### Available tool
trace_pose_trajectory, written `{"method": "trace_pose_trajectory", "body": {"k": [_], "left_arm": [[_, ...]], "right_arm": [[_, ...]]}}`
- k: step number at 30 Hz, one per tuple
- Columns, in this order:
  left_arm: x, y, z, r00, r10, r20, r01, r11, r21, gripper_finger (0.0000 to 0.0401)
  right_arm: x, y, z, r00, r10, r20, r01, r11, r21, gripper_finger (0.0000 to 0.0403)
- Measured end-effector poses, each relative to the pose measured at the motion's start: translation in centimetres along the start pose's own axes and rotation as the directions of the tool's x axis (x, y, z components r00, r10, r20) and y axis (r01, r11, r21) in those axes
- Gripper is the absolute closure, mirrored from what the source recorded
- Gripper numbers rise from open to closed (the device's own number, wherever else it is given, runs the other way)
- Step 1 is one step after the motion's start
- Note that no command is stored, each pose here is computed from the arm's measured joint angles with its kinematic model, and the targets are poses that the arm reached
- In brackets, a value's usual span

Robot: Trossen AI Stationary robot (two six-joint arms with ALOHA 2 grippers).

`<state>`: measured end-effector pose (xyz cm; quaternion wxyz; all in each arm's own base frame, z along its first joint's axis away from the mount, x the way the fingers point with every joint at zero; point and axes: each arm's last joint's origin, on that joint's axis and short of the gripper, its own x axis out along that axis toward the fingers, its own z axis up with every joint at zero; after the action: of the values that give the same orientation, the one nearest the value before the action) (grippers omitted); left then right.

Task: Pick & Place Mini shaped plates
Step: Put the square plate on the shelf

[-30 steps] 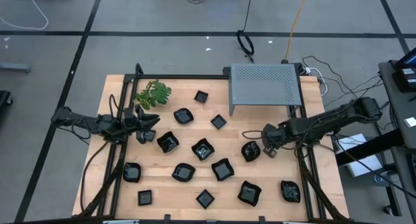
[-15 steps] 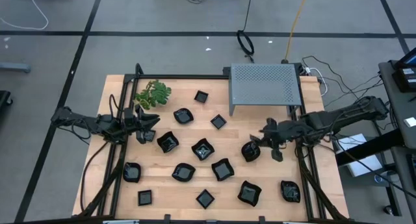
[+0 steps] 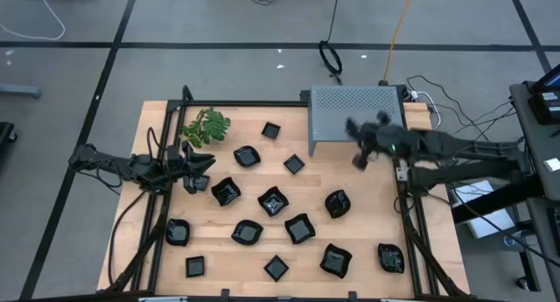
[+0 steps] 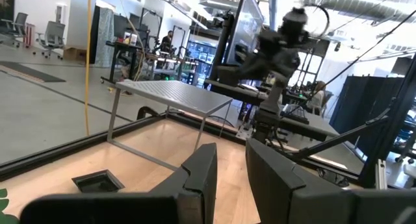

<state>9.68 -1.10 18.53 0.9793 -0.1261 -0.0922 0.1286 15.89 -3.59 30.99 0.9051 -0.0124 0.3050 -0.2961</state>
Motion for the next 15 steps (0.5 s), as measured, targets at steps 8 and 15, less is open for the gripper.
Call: {"method": "trace_pose_trajectory", "body": {"k": [8,15], "left_arm": [[0.0,0.0,0.0,1.000,0.000,0.000,0.000,1.000,0.000,0.0315],[0.0,0.0,0.0,1.000,0.000,0.000,0.000,1.000,0.000,0.0315]], "right_arm": [[2.1,-7.0,0.2,0.877,-0.248,-0.412,0.325,0.937,0.127,0.0403],[5.1,-9.4,-0.9,0.805,-0.205,-0.557,0.354,0.919,0.175,0.0403]]}}
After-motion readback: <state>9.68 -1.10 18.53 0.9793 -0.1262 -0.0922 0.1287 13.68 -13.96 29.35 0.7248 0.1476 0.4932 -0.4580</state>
